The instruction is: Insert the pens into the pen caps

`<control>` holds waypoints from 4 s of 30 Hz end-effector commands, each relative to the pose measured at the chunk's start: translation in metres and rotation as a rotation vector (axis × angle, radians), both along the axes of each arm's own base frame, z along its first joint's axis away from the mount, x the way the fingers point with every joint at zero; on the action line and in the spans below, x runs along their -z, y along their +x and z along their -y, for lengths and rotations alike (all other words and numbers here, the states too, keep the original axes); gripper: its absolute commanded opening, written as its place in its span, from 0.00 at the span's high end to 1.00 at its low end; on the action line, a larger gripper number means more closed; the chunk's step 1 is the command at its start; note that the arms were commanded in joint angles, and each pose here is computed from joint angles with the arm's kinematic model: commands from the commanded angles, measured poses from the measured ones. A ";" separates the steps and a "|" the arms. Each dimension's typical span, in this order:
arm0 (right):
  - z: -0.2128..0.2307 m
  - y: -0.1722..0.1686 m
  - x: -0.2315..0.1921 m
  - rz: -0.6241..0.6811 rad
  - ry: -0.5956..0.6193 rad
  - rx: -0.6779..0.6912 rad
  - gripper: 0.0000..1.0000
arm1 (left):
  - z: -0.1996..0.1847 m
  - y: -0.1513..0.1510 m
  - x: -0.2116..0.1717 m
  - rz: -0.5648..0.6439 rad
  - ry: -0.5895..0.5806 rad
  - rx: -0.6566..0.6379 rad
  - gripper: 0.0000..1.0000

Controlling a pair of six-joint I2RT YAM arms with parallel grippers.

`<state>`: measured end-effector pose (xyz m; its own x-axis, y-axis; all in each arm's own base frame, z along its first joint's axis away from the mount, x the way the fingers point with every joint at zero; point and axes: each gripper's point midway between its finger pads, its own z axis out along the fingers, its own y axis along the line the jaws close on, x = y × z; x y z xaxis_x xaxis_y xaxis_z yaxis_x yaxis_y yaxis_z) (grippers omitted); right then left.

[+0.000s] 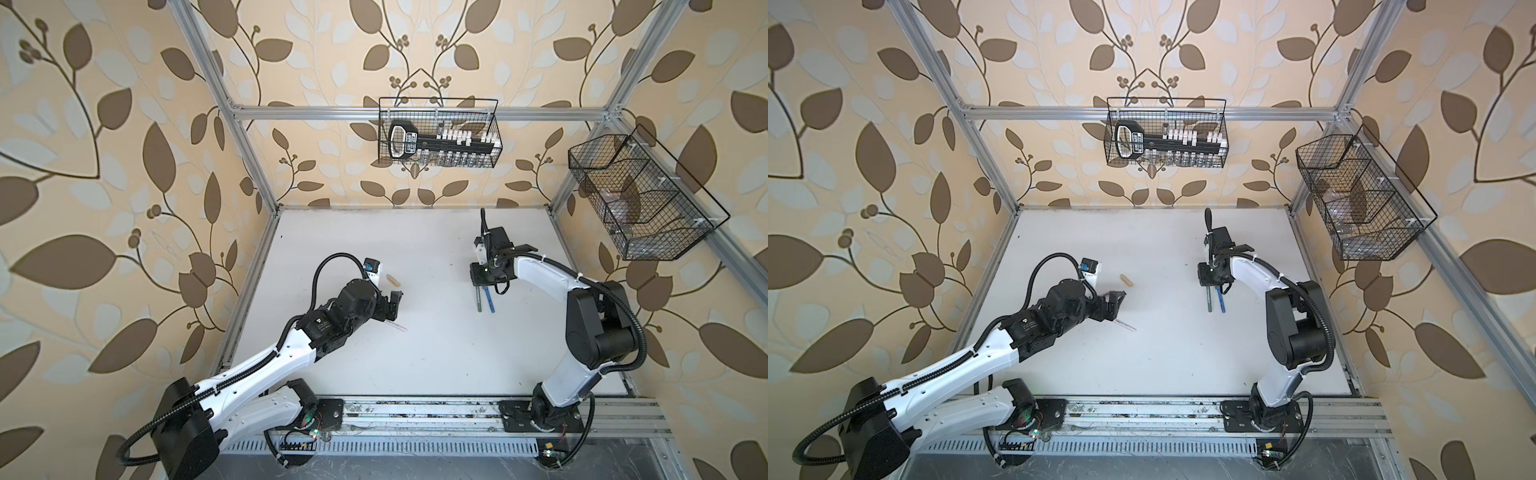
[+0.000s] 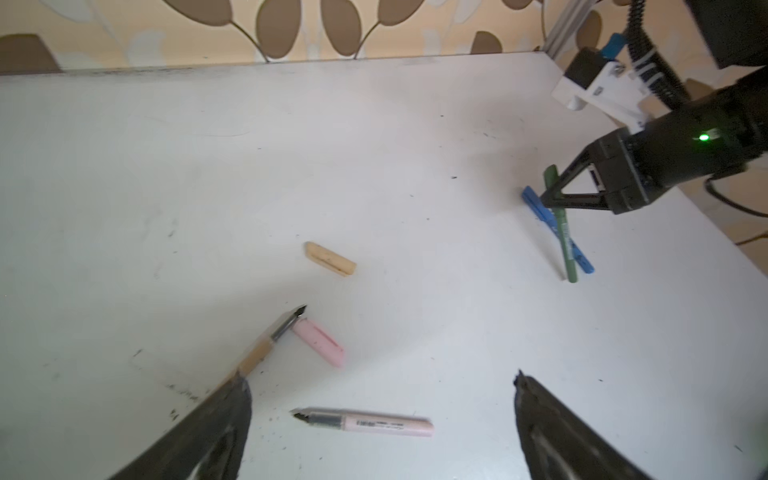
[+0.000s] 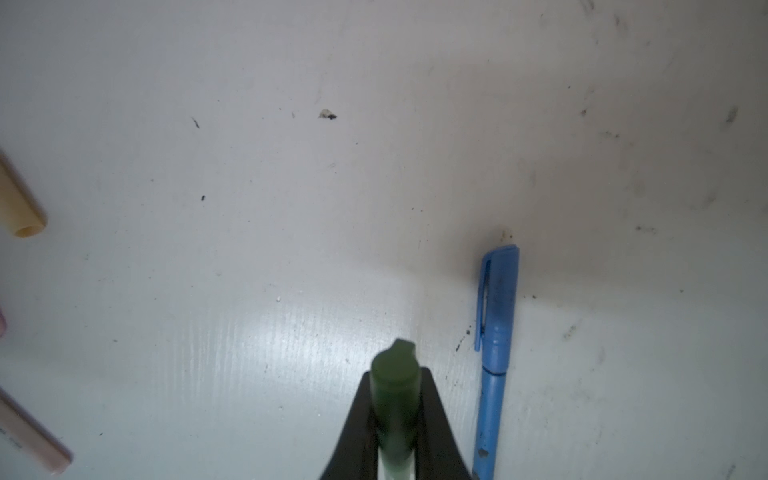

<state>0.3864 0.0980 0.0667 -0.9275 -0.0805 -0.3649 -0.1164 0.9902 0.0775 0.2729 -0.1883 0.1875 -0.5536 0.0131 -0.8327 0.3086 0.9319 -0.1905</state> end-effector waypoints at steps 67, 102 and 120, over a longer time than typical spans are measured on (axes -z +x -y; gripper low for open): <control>-0.313 -0.117 0.039 -0.071 -0.066 -0.904 0.56 | -0.189 0.032 -0.021 0.193 -0.108 -0.729 0.01; -0.285 -0.080 0.016 0.004 0.197 -0.689 0.94 | -0.173 0.046 -0.008 0.136 -0.079 -0.652 0.01; -0.168 -0.033 -0.106 0.391 0.919 -0.215 0.95 | 0.036 0.041 0.004 -0.117 -0.477 0.488 0.01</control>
<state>0.3484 0.2669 0.1377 -0.7759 0.1321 -0.6169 -0.4297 0.6053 0.6701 0.3275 -0.1874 0.1355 -0.7320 -0.1320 -0.6684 0.4047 0.7050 -0.5825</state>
